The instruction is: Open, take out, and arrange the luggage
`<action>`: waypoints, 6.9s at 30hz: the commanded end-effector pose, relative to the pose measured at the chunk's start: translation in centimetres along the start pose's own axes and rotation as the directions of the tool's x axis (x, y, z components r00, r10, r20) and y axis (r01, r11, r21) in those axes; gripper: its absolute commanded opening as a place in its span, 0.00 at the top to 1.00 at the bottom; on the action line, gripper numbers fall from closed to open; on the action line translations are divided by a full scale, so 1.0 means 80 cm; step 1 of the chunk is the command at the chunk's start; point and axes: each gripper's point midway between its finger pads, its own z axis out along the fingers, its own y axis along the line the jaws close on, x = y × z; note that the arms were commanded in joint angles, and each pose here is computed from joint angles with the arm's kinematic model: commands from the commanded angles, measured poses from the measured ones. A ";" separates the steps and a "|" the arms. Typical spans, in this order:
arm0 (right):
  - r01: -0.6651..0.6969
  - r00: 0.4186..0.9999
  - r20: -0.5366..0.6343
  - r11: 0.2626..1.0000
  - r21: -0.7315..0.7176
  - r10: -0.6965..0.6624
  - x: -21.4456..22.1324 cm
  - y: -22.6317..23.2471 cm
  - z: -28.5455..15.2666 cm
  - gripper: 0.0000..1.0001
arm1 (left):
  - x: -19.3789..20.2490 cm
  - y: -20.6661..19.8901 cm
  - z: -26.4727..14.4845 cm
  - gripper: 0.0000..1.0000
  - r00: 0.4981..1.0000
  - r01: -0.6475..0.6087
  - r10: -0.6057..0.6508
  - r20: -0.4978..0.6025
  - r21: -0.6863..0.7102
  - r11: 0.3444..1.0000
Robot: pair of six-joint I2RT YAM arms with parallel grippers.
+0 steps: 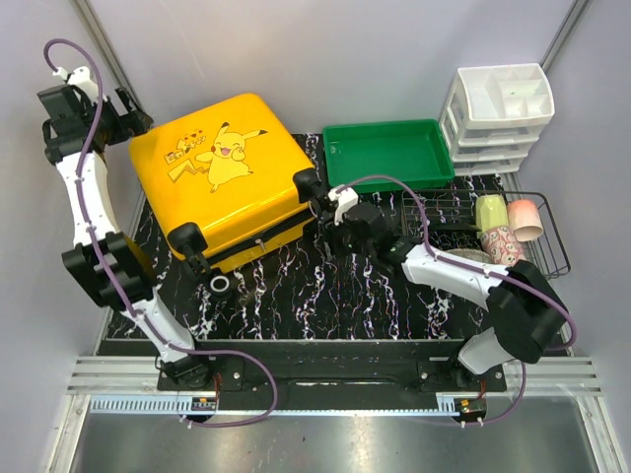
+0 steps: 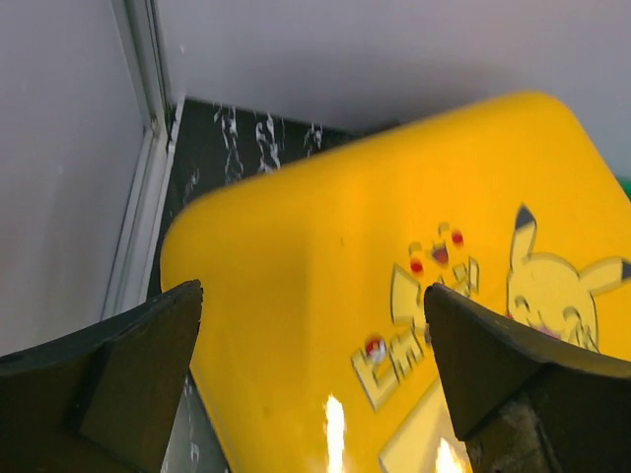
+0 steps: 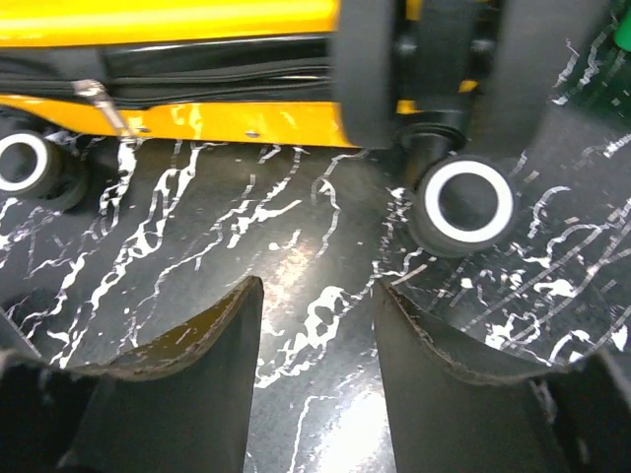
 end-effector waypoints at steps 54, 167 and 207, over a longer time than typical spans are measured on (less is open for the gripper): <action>-0.260 0.946 -0.122 0.927 0.272 0.301 0.037 -0.054 0.033 0.67 | 0.033 0.118 0.251 0.01 0.650 -0.739 0.751 -0.120 -0.329 0.588; 0.038 0.990 -0.075 0.732 -0.681 -0.121 -0.053 0.046 0.132 0.31 | 0.227 -0.161 -0.286 0.02 0.942 -0.170 0.294 -0.165 0.521 0.836; 0.338 0.940 0.135 0.802 -0.492 -0.313 -0.005 0.133 0.072 1.00 | 0.320 -0.115 -0.328 0.12 0.679 -0.514 0.680 -0.278 0.481 0.710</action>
